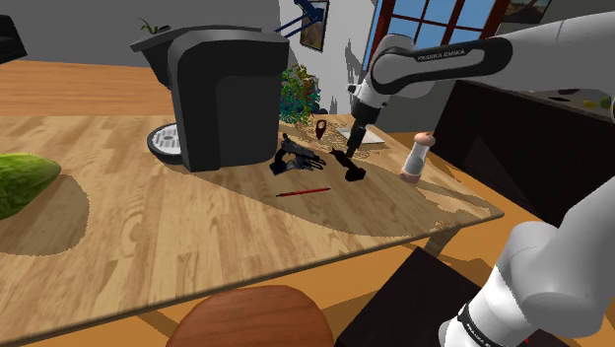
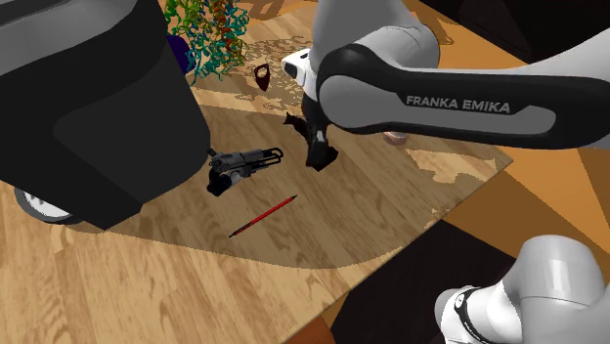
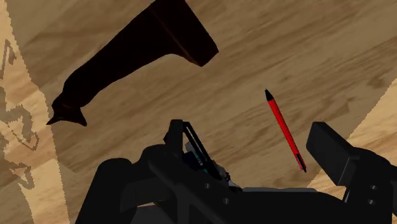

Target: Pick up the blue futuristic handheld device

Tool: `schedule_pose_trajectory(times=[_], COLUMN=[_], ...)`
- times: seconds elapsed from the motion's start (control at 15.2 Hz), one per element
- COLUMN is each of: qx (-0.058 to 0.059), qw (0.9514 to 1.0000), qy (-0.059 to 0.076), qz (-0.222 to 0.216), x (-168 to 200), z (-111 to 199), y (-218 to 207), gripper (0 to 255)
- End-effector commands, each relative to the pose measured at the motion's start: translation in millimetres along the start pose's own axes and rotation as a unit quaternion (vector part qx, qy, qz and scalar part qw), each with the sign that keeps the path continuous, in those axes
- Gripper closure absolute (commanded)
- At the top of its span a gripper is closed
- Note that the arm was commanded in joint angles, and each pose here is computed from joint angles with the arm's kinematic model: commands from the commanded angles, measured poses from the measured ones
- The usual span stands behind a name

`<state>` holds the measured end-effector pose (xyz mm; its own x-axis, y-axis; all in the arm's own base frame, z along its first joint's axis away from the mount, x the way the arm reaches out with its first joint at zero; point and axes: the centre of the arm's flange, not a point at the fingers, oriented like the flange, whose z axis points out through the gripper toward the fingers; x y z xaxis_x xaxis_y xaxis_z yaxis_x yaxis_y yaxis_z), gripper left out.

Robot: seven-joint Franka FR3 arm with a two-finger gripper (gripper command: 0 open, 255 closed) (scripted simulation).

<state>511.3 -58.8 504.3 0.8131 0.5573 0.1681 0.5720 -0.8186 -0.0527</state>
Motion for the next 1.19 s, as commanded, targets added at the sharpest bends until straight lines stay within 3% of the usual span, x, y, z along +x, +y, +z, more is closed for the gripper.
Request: schedule_pose_trajectory(times=[0.0, 0.33, 0.66, 1.12], qx=[0.005, 0.018, 0.031, 0.031], qw=[0.9992, 0.9907, 0.9747, 0.9747], qy=[0.015, 0.051, 0.083, 0.083], qz=[-0.037, -0.125, -0.205, -0.205], x=[19, 72, 123, 117], z=[10, 27, 40, 76], y=[7, 19, 22, 24], gripper=[0, 0, 0, 0])
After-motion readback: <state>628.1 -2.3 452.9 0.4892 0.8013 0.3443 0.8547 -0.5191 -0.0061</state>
